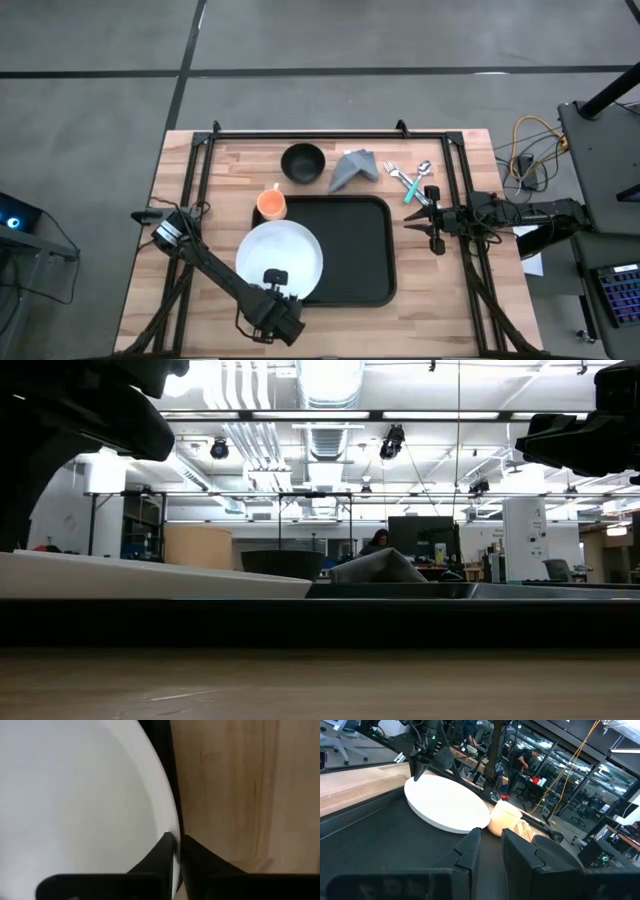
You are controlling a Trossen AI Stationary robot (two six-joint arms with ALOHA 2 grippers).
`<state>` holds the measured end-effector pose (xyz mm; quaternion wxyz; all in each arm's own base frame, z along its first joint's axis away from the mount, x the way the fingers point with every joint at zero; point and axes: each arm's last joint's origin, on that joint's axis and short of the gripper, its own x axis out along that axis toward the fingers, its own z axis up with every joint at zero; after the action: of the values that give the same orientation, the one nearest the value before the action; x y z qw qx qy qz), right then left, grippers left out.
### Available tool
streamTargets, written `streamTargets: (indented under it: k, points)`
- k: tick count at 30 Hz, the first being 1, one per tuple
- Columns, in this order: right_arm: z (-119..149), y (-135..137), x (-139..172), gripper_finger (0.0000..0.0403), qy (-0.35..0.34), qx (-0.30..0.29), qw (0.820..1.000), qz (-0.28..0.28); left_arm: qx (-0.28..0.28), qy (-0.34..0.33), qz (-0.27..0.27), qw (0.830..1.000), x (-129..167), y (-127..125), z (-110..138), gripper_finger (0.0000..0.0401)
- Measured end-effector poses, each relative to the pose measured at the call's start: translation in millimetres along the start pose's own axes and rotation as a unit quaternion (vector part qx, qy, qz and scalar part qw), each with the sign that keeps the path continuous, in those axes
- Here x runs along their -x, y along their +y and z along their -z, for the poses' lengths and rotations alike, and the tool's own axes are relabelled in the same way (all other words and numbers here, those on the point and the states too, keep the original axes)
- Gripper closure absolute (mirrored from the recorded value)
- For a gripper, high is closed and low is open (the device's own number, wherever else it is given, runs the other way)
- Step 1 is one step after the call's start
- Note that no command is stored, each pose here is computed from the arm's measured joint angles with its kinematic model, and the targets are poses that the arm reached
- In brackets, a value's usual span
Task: Set up tray
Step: Put the white plate on the left side of the black tray
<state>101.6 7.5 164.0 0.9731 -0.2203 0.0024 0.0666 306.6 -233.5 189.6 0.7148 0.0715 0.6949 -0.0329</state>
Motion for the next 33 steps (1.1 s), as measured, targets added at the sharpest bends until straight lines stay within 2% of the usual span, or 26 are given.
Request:
streamTargets:
  k: [11, 15, 24, 33]
  points:
    - [0, 0, 0, 0.0335, 0.000, 0.000, 1.000, 0.000, 0.011, -0.019, 0.008, 1.000, 0, 5, -7, 0.0399]
    - [0, 0, 0, 0.0335, 0.000, 0.000, 1.000, 0.000, 0.013, -0.032, -0.004, 0.999, 0, 7, -10, 0.0399]
    - [0, 0, 0, 0.0335, 0.000, 0.000, 1.000, 0.000, -0.001, -0.067, 0.005, 0.998, 0, 10, -19, 0.0400]
    - [0, 0, 0, 0.0335, 0.000, 0.000, 1.000, 0.000, 0.000, -0.052, -0.002, 0.999, 0, 11, -16, 0.0400]
